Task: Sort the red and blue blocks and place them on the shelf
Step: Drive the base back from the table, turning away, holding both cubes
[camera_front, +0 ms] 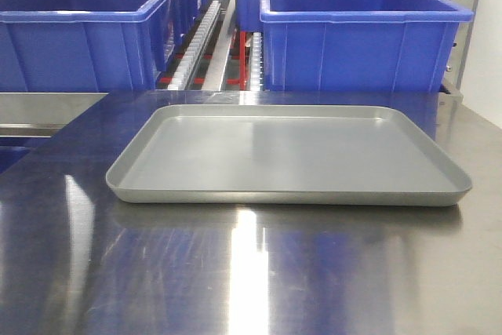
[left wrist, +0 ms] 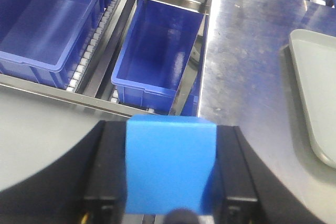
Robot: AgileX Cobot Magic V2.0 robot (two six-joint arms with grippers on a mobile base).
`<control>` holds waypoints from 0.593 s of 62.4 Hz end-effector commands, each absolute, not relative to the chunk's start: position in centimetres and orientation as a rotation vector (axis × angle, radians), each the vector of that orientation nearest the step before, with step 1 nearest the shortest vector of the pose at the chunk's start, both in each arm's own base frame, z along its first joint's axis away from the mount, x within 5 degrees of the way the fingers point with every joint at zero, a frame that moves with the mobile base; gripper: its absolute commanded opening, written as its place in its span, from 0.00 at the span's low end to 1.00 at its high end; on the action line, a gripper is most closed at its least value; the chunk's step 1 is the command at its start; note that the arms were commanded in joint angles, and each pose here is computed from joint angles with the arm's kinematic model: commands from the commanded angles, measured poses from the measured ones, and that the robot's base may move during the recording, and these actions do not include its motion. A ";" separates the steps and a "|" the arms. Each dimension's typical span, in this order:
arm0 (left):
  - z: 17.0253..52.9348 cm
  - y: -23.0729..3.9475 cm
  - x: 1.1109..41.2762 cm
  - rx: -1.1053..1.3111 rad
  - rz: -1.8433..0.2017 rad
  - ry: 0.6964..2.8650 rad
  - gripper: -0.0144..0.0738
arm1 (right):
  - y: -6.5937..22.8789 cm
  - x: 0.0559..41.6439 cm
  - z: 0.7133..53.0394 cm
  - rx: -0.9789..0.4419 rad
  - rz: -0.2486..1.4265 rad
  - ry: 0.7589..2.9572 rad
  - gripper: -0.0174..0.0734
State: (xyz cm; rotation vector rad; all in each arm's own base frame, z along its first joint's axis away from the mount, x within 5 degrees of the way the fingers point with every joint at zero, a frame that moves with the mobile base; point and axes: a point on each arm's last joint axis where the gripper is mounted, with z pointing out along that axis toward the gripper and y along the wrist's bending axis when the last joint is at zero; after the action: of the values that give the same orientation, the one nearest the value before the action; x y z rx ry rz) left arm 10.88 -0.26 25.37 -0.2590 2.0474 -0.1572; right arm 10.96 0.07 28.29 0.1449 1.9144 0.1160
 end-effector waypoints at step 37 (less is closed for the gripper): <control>27.0 -0.4 11.3 -0.237 -0.177 1.947 0.30 | -0.1 11.2 30.0 0.135 0.103 1.797 0.25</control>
State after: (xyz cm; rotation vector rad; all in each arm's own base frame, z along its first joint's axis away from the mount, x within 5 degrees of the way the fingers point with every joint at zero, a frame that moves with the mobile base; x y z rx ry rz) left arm 10.85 -0.26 25.37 -0.2593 2.0474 -0.1570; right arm 10.96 0.07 28.29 0.1449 1.9144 0.1160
